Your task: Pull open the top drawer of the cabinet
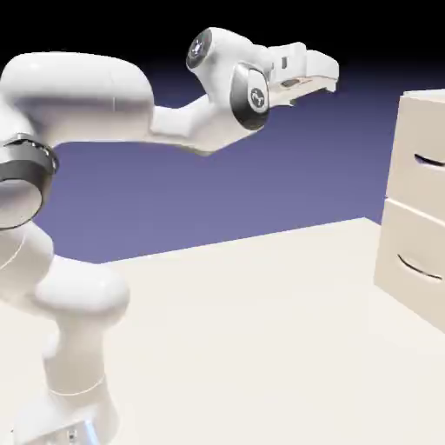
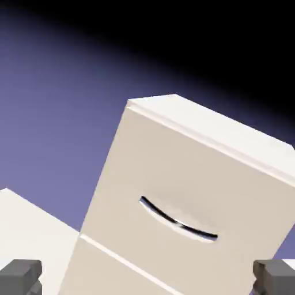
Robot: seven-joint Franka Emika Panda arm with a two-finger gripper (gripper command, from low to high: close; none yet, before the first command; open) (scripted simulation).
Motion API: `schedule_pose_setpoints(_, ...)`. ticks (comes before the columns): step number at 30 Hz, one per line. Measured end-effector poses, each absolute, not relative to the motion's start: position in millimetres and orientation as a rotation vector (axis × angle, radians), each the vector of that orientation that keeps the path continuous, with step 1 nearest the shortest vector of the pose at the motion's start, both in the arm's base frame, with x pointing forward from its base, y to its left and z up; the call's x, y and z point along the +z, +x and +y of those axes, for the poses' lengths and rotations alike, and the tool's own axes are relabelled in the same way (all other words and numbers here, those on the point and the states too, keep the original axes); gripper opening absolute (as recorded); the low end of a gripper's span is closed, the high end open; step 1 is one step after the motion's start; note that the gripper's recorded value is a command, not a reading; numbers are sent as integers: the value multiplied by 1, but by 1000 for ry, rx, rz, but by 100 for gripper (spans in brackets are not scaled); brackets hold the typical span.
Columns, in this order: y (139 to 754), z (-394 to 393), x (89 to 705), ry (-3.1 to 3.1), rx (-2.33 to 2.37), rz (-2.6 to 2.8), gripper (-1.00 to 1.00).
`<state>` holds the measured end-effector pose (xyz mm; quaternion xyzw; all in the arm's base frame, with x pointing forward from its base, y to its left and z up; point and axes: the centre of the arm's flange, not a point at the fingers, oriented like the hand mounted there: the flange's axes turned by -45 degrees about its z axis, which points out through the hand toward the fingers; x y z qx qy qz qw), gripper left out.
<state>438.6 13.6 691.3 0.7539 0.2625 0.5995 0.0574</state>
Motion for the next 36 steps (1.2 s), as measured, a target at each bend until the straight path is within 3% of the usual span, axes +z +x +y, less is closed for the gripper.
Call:
schedule_pose_setpoints(16,543,-31,682,1970,1788,882,0)
schedule_pose_setpoints(36,711,12,526,1523,1400,1089,0)
